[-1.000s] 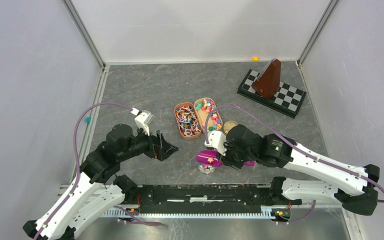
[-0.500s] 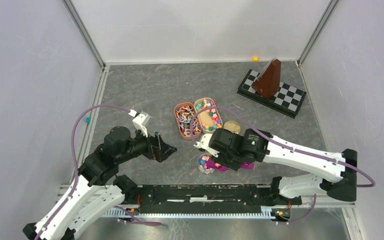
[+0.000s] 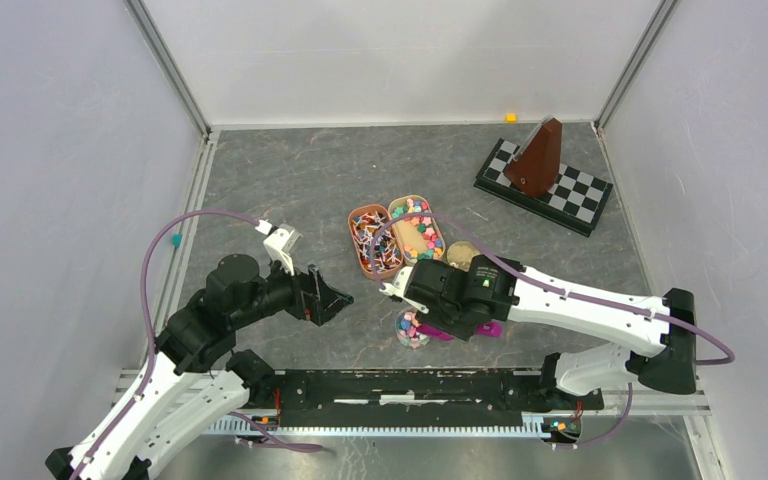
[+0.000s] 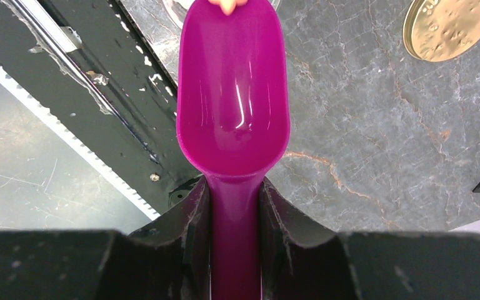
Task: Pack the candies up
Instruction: Place the fake candies in the packing bottle, then scoop the fake candies from the storage box.
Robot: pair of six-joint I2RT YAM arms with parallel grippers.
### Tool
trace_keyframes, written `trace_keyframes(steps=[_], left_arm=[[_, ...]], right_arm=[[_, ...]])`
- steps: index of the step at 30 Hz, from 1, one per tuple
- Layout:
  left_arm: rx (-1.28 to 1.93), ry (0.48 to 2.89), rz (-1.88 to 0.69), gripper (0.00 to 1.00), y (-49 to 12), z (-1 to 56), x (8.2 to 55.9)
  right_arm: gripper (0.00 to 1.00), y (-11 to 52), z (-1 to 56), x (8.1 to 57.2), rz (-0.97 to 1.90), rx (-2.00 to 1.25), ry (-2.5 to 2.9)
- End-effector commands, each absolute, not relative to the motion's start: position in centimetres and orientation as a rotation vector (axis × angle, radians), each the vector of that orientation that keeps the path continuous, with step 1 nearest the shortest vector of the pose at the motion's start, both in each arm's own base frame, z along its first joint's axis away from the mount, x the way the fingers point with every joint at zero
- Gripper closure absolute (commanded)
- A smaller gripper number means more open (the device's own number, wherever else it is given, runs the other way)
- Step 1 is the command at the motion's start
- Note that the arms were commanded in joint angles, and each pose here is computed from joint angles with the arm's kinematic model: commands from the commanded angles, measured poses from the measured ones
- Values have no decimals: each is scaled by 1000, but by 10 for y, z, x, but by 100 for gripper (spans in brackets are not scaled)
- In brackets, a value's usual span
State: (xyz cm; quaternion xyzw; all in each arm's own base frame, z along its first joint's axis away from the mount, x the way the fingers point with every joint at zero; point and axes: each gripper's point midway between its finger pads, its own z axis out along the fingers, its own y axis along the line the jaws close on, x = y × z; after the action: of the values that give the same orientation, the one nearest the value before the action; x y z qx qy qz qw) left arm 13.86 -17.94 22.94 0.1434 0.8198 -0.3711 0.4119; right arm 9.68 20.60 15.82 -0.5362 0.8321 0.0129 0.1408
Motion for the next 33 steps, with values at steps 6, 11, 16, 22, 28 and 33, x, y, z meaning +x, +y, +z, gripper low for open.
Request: trace_keyframes(steps=[6, 11, 16, 22, 28, 33], left_arm=[[372, 2026, -942, 0, -181, 235, 140], [370, 2023, -943, 0, -181, 236, 140], [372, 2020, -947, 0, -181, 237, 139], [369, 2011, -946, 0, -180, 238, 139], [357, 1995, -939, 0, -177, 241, 139], [348, 1988, -933, 0, -175, 242, 140]], right_arm=[[100, 212, 165, 102, 5, -1521, 2385], [100, 218, 182, 111, 13, -1462, 2338], [100, 231, 201, 130, -23, -1376, 2281], [100, 255, 213, 164, -74, -1290, 2241], [100, 273, 209, 199, -111, -1246, 2252], [100, 283, 198, 224, -192, -1250, 2269]])
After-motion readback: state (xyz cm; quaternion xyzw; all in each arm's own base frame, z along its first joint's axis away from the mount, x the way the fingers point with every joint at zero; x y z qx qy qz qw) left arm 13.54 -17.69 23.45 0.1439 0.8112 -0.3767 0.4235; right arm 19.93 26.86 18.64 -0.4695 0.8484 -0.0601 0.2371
